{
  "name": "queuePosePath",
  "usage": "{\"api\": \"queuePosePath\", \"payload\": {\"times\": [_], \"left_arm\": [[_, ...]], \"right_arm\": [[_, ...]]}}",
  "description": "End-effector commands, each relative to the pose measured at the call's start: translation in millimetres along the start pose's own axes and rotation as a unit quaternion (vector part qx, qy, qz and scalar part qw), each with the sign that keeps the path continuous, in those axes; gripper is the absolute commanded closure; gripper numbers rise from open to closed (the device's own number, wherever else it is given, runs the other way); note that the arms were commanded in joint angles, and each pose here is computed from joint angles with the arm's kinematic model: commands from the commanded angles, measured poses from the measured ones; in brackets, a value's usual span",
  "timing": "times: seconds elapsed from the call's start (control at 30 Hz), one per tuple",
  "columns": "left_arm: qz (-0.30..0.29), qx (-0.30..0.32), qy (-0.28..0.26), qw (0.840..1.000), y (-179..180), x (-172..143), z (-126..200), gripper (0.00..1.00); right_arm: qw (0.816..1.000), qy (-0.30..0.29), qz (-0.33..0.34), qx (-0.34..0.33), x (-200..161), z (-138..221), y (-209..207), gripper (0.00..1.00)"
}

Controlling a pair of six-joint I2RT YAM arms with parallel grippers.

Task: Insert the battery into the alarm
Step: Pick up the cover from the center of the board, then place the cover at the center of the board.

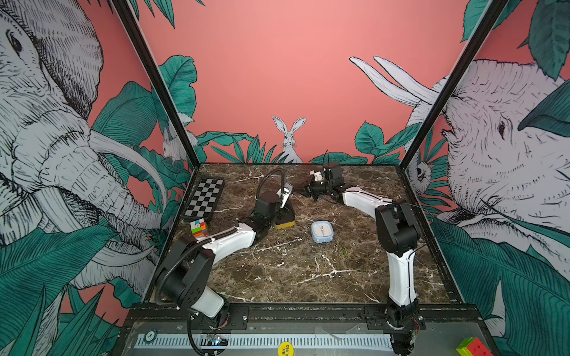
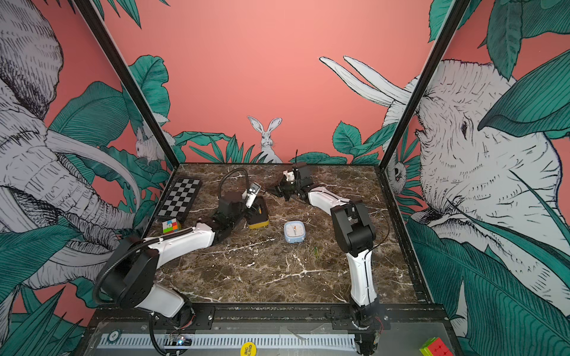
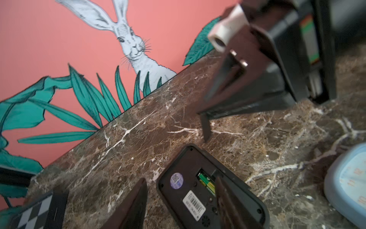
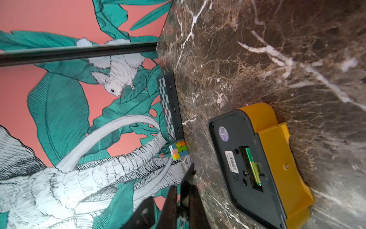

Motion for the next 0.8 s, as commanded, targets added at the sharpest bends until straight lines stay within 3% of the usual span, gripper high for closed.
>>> {"api": "queuePosePath", "payload": {"times": [0.0, 0.3, 0.53, 0.77], "left_arm": [[0.051, -0.017, 0.027, 0.998, 8, -11, 10, 0.43], [0.057, -0.019, 0.063, 0.996, 12, -22, 8, 0.44], [0.056, -0.019, 0.073, 0.996, 12, -24, 8, 0.44], [0.060, -0.023, 0.084, 0.994, 11, -27, 6, 0.45]], "right_arm": [[0.997, 0.034, 0.073, 0.000, 7, 2, -11, 0.97], [0.982, 0.104, 0.150, -0.056, 14, 15, -68, 0.96], [0.971, 0.150, 0.172, -0.071, 11, 4, -95, 0.96], [0.967, 0.160, 0.174, -0.098, 12, -2, -108, 0.93]]}}
Point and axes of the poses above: each gripper's point midway between its finger pads, its own z axis back along the fingers, its own y axis along the line the jaws close on, x = y × z, the point moved 10 cm from there along z, back along the fingers, and after that the axes turned 2 degrees about z, right-handed, at the moved point
